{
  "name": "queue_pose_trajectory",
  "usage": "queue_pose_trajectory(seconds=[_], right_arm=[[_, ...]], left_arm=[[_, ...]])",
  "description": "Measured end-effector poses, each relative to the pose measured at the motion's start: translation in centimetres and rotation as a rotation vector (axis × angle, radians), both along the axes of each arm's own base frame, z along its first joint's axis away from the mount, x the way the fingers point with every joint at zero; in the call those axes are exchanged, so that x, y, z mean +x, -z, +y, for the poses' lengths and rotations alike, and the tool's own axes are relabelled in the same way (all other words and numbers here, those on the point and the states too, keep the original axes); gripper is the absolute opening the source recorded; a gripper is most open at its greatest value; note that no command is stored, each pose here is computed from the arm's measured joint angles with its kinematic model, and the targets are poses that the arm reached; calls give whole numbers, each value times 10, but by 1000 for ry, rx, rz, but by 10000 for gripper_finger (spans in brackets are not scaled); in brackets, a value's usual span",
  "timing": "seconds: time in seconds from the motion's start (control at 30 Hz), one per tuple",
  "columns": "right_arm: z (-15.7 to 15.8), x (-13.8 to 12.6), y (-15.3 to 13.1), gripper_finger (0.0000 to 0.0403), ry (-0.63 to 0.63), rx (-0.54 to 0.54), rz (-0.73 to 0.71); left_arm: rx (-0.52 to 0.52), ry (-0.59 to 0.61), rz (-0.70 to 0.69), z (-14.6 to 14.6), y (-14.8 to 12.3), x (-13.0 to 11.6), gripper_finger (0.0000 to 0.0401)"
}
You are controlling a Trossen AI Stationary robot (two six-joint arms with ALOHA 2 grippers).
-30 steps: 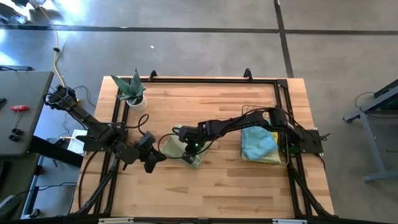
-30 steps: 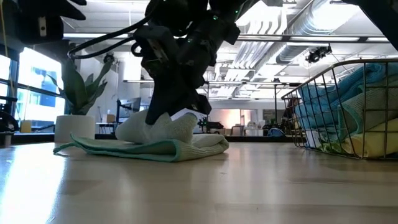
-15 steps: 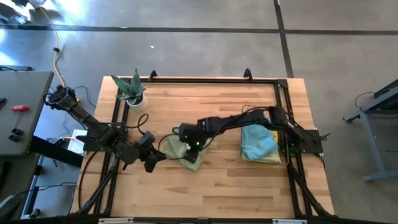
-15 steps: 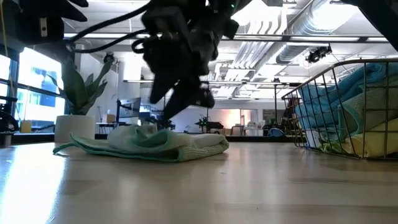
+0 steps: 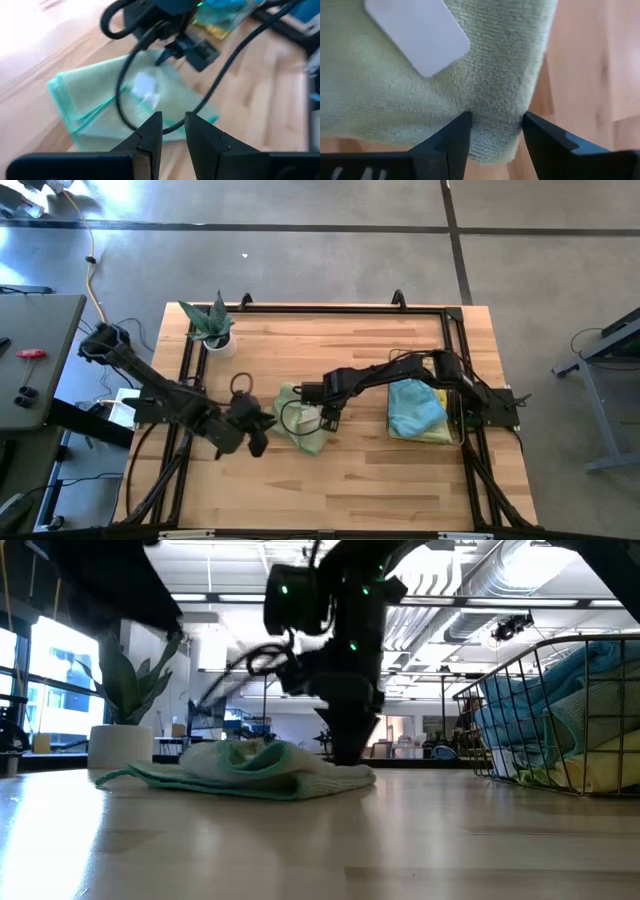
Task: Fold microfiber towels
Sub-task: Fold the green microfiber cloth
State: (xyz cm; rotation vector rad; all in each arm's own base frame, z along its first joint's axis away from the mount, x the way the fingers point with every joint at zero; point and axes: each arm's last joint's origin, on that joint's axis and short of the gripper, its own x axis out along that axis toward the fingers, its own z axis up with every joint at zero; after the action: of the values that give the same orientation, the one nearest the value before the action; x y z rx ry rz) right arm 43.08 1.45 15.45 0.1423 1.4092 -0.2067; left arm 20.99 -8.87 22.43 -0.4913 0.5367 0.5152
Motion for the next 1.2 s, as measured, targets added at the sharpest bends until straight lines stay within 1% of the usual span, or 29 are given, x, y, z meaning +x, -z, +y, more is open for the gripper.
queue_pose_trajectory(seconds=[0.13,0.27,0.37,0.47,0.57,0.7,0.8,0.93,1.03,1.13,1.2], right_arm=[[0,-5,10,172,-6,9,14],[1,-5,13,172,-59,14,-8],[2,0,13,172,-80,63,-58],[-2,3,13,172,-71,92,-80],[-10,5,13,172,-45,118,-107],[-17,7,13,172,-28,190,-123],[-20,7,13,172,-10,194,-126],[-20,7,13,172,-8,192,-129],[-20,7,13,172,-9,197,-129],[-19,8,13,172,-15,224,-135],[-20,8,13,172,-16,229,-135]], left_arm=[[20,-8,69,-1,20,15,74],[42,15,102,-7,39,28,74],[8,56,100,-13,49,38,74],[-3,121,76,-21,55,46,74],[21,153,43,-23,62,56,74],[34,142,35,-20,77,69,74],[30,141,66,-18,92,74,74],[15,113,135,-14,110,76,74],[-32,83,226,-12,118,69,74],[-83,46,265,-16,117,61,74],[-83,65,285,-21,112,54,74]])
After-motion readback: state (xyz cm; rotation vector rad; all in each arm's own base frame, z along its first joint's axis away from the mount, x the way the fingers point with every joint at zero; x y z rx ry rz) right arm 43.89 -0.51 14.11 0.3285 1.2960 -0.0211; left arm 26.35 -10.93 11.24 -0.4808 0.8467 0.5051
